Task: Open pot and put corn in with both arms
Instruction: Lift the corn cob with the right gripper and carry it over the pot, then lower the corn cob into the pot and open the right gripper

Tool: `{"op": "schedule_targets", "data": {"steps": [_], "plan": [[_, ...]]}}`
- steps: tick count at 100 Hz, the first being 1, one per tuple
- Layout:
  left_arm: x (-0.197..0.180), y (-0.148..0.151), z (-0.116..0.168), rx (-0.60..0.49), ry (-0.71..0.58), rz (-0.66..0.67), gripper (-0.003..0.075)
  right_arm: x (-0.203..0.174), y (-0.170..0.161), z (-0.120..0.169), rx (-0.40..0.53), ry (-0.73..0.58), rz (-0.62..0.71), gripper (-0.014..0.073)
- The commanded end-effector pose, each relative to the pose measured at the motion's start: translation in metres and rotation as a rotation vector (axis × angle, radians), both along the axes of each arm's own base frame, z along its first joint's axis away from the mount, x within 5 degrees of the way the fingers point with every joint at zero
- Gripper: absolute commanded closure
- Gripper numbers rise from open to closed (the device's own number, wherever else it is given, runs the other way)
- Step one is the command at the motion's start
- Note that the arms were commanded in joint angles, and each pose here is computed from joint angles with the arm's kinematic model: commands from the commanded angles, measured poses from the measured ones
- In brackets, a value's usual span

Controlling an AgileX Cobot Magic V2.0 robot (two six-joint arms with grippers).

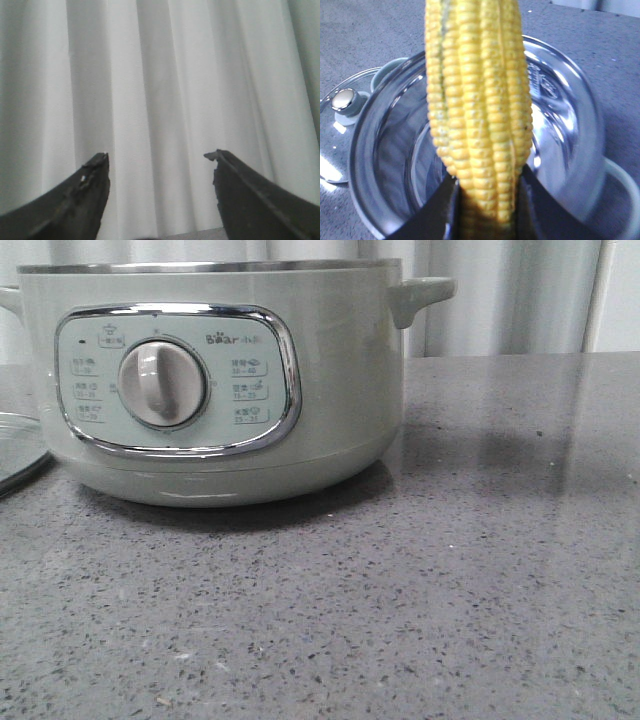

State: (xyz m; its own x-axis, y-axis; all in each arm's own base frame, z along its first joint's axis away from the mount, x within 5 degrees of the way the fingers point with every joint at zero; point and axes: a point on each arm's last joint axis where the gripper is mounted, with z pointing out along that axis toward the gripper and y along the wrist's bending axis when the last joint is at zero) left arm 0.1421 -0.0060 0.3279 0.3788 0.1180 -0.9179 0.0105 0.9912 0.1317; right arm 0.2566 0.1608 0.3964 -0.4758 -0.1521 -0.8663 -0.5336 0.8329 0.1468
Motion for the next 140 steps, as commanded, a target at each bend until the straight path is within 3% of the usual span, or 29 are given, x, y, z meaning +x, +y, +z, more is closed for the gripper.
{"op": "schedule_targets", "data": {"steps": [1, 18, 25, 74, 82, 89, 101, 111, 127, 140], "plan": [[-0.003, -0.001, 0.015, -0.015, -0.102, -0.014, 0.0311, 0.013, 0.011, 0.02, 0.059, -0.113, 0.001, 0.0594], [-0.003, -0.001, 0.015, -0.015, -0.102, -0.014, 0.0311, 0.035, 0.033, 0.006, 0.026, -0.057, 0.029, 0.0272], [-0.003, -0.001, 0.015, -0.015, -0.102, -0.014, 0.0311, 0.038, 0.038, 0.003, 0.021, -0.049, 0.036, 0.019], [-0.003, -0.001, 0.015, -0.015, -0.102, -0.014, 0.0311, 0.037, 0.041, 0.002, 0.01, -0.03, 0.049, 0.0181], [-0.003, -0.001, 0.015, -0.015, -0.102, -0.014, 0.0311, 0.033, 0.039, 0.004, -0.002, -0.02, 0.055, 0.0197], [-0.003, -0.001, 0.015, -0.015, -0.102, -0.014, 0.0311, 0.03, 0.036, 0.005, -0.023, -0.015, 0.06, 0.0263], [-0.003, -0.002, 0.015, -0.036, -0.097, -0.039, 0.0335, 0.022, 0.029, 0.009, -0.078, -0.006, 0.066, 0.0473], [-0.004, -0.007, 0.015, -0.009, -0.093, -0.08, 0.0446, 0.014, 0.023, 0.011, -0.116, 0.018, 0.074, 0.0667], [-0.005, -0.018, 0.014, 0.019, -0.091, -0.152, 0.0718, 0.003, 0.015, 0.015, -0.128, -0.007, 0.069, 0.0667], [-0.006, -0.024, 0.014, 0.029, -0.092, -0.2, 0.0741, -0.009, 0.005, 0.011, -0.143, -0.038, 0.06, 0.0667]]}}
